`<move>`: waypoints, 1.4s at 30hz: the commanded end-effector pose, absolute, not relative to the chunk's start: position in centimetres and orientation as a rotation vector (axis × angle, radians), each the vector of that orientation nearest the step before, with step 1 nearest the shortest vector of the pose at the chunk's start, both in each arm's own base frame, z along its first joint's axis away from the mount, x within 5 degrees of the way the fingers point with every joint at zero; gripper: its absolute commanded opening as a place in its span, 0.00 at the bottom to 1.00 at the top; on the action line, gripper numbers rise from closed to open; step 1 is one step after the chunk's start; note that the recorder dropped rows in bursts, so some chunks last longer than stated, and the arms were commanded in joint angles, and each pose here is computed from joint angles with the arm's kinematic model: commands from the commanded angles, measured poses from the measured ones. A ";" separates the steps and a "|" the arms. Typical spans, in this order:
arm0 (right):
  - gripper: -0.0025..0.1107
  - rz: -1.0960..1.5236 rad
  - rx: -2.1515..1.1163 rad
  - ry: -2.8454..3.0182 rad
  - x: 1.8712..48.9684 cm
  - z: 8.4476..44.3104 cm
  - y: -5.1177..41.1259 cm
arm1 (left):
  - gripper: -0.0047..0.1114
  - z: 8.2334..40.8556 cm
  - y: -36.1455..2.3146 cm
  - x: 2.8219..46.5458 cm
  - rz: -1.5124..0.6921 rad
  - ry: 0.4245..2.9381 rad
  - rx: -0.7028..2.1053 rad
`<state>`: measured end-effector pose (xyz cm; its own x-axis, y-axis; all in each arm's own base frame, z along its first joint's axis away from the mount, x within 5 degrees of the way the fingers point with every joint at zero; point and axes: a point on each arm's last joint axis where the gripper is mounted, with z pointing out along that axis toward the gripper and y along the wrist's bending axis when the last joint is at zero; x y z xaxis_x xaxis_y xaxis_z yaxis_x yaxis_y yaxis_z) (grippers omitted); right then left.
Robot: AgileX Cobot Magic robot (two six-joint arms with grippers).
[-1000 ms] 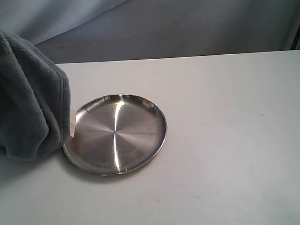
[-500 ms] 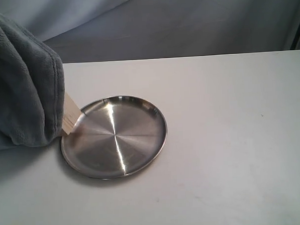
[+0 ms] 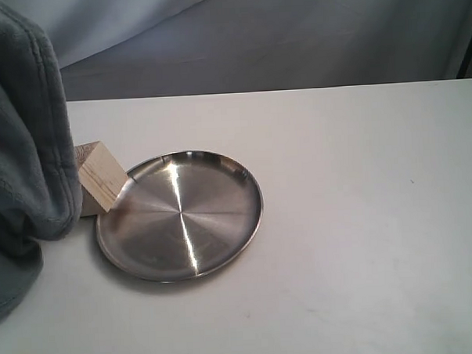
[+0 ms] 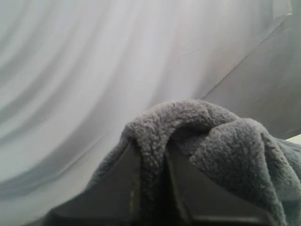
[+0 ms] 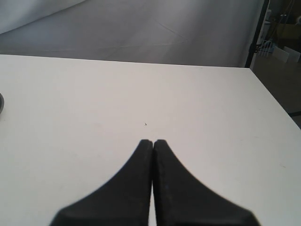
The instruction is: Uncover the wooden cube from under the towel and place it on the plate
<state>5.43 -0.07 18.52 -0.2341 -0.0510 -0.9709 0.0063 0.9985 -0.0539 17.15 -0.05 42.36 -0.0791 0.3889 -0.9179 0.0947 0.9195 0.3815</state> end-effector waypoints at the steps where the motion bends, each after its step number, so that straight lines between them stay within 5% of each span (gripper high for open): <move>1: 0.02 -0.055 -0.036 1.790 5.4 18.5 -0.1 | 0.04 42.7 0.9 17.0 0.367 1.642 0.322; 12: 0.02 -0.055 -0.036 1.790 5.4 18.5 -0.1 | 0.05 40.6 2.4 17.0 0.437 1.889 0.191; 42: 0.02 -0.055 -0.036 1.790 5.4 18.5 -0.1 | 0.05 26.8 3.0 24.6 0.337 2.680 0.245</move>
<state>5.43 -0.07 18.52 -0.2341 -0.0510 -0.9709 0.0063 0.9985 -0.0539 23.99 2.99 28.24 -0.8613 0.2410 -0.4473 0.1113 0.9484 0.2968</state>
